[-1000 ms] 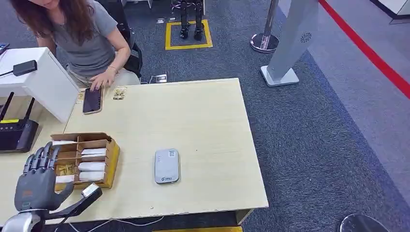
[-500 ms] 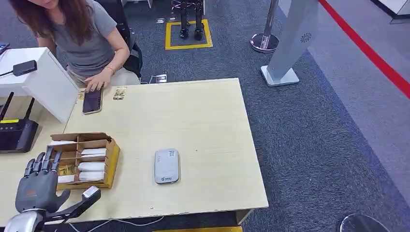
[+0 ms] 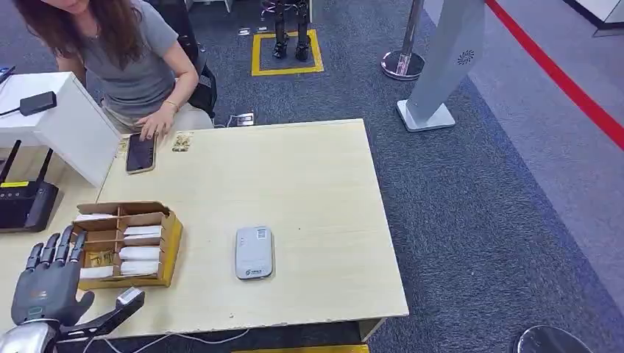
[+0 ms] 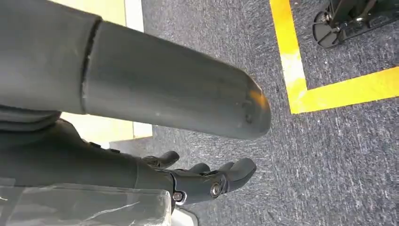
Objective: Pass the card to the sensor for recognition and then transmit it.
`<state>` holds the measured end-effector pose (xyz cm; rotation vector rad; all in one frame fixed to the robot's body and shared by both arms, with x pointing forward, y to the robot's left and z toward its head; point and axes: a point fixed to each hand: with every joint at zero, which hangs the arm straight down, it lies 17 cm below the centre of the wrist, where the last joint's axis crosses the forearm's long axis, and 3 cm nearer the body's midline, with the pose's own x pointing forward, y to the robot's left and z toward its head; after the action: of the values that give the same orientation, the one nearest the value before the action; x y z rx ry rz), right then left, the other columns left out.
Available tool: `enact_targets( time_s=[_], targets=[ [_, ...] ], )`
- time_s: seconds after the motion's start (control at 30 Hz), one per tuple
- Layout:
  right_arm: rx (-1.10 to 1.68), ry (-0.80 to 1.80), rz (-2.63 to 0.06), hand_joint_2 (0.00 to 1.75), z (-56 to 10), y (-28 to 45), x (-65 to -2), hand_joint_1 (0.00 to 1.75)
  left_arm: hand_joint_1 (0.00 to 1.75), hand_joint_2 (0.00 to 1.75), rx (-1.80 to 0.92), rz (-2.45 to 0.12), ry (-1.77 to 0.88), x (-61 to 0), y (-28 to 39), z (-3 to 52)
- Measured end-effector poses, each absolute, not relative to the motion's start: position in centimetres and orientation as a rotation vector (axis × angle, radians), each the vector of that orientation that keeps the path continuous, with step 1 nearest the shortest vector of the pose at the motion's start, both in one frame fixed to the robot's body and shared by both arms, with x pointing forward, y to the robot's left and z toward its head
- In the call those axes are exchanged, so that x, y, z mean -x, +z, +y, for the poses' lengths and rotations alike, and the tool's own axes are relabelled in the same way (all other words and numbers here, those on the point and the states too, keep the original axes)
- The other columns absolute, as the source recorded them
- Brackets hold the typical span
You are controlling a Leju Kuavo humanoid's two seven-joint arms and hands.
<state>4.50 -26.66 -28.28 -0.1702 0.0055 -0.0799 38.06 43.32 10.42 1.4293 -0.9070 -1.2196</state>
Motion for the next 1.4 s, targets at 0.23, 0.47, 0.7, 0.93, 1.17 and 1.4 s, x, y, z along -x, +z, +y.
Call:
enact_targets(
  time_s=[0.23, 0.47, 0.7, 0.93, 1.17, 1.4],
  targets=[
    [0.171, -0.081, 0.005, 0.00, -26.7, -28.3, -4.5, 0.00, 0.00, 1.75, -1.436, -0.930, -1.220, -38.7, 11.1, 43.1],
    [0.171, -0.081, 0.005, 0.00, -26.7, -28.3, -4.5, 0.00, 0.00, 1.75, -1.436, -0.932, -1.218, -38.7, 11.2, 43.0],
    [0.170, -0.081, 0.005, 0.00, -26.6, -28.3, -4.5, 0.00, 0.00, 1.75, -1.436, -0.932, -1.218, -38.7, 11.2, 43.0],
    [0.170, -0.087, 0.005, 0.00, -26.7, -28.3, -4.5, 0.00, 0.00, 1.75, -1.412, -0.983, -1.256, -39.0, 10.9, 41.1],
    [0.169, -0.117, 0.005, 0.00, -26.7, -28.3, -4.5, 0.00, 0.00, 1.75, -1.382, -1.038, -1.316, -38.6, 10.2, 37.5],
    [0.193, -0.057, 0.022, 0.00, -27.2, -28.3, -4.1, 0.00, 0.00, 1.75, -1.409, -1.041, -1.398, -36.8, 9.6, 36.6]
  ],
)
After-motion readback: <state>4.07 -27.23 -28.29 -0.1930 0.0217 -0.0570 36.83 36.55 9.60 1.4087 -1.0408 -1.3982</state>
